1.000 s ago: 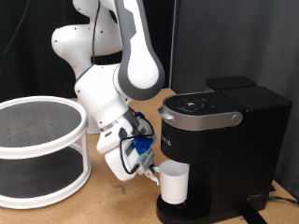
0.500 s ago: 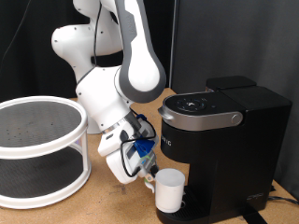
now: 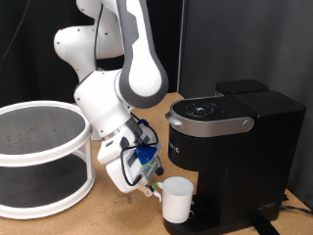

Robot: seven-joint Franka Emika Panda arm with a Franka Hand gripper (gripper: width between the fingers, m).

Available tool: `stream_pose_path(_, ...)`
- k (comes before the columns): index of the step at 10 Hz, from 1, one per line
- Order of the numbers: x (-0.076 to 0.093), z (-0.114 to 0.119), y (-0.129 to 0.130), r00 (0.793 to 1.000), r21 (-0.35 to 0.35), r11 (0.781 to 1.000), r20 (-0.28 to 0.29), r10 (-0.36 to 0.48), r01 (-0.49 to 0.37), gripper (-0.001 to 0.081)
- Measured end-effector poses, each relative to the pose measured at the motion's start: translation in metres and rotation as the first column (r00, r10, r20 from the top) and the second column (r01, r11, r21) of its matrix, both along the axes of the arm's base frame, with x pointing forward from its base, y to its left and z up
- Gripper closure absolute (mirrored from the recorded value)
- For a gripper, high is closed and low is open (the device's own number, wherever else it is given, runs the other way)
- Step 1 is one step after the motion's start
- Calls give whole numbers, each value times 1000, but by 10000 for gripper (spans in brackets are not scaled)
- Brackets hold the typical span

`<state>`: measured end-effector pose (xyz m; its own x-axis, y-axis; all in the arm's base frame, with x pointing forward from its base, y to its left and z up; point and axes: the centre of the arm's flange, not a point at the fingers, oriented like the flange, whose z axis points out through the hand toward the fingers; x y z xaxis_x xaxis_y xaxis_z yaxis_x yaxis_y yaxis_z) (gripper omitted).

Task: Make a cup of coffee with the keurig machine

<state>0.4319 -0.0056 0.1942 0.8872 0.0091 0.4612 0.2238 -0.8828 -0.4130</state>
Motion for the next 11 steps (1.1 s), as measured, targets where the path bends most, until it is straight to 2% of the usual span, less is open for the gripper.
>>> stream_pose_path(1,-7,1,-7,1000,-2,1000,-17,10,-10,165)
stream_pose_path(2,-15,3,-15,999,6,1000,-39,21,-21,31)
stream_pose_path(5,-40,17,-32,994,55,997,-88,64,-59,1)
stream_pose_path(8,-44,16,-34,994,57,995,-80,80,-76,1)
stream_pose_path(11,-49,39,-43,992,143,982,-16,123,-119,1)
